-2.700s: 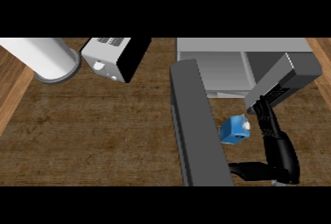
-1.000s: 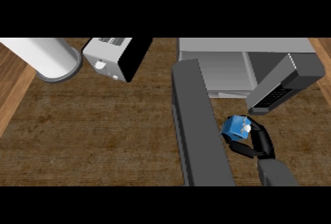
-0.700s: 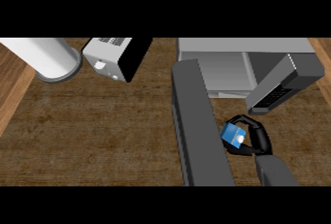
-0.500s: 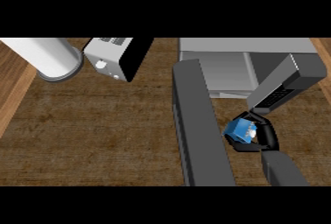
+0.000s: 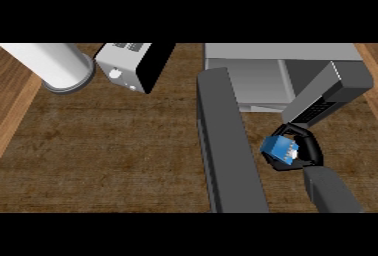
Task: Pick up the milk, place it into the microwave and close the microwave
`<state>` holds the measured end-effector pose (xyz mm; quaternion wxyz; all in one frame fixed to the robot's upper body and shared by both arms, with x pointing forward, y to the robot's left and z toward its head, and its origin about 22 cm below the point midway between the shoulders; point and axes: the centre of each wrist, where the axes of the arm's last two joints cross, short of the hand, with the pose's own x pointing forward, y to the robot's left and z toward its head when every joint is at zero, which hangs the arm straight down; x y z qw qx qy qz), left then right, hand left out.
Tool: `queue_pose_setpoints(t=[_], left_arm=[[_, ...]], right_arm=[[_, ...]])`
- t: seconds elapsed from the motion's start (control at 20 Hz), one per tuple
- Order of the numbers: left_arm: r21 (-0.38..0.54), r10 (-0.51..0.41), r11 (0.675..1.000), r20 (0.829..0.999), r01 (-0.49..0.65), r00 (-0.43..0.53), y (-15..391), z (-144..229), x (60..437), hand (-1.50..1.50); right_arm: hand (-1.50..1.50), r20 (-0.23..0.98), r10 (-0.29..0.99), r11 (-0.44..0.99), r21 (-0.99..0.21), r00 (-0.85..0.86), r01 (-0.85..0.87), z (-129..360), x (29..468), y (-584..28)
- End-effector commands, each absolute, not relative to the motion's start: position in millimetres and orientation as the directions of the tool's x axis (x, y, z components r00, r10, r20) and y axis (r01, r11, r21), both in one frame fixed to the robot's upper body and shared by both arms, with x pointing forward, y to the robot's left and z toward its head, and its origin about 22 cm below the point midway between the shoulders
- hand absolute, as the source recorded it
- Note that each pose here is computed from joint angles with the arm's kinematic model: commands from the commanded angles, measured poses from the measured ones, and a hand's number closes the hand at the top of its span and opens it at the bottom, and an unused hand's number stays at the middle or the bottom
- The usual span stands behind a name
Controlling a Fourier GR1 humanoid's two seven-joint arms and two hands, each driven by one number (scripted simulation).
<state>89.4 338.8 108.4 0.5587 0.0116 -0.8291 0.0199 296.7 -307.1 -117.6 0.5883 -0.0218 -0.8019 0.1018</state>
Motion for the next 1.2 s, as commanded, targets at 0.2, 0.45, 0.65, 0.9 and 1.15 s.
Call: queue_pose_setpoints(t=[0.2,0.45,0.65,0.9,1.15], left_arm=[[-0.04,0.012,0.997,0.927,-0.066,-0.375,333.4,101.0,79.7,-1.5],[-0.003,-0.029,0.996,0.93,-0.087,-0.367,340.0,103.0,84.9,-1.5],[-0.027,-0.004,0.997,0.93,-0.077,-0.367,353.6,104.6,72.5,-1.5],[-0.031,0.003,0.997,0.928,-0.069,-0.373,362.1,105.9,73.1,-1.5],[-0.026,0.005,0.998,0.936,-0.054,-0.353,353.5,106.1,78.7,-1.5]], right_arm=[[1.5,0.905,0.033,0.968,-0.136,-0.424,-0.213,-113.2,301.1,-279.3],[1.5,0.898,0.058,0.974,-0.147,-0.436,-0.174,-66.0,326.8,-251.6],[1.5,0.893,0.093,0.975,-0.171,-0.441,-0.141,-44.5,350.6,-234.0],[1.5,0.871,0.174,0.964,-0.246,-0.46,-0.101,-5.3,383.0,-229.6],[1.5,0.826,0.336,0.915,-0.401,-0.453,-0.052,10.0,404.7,-194.6]])
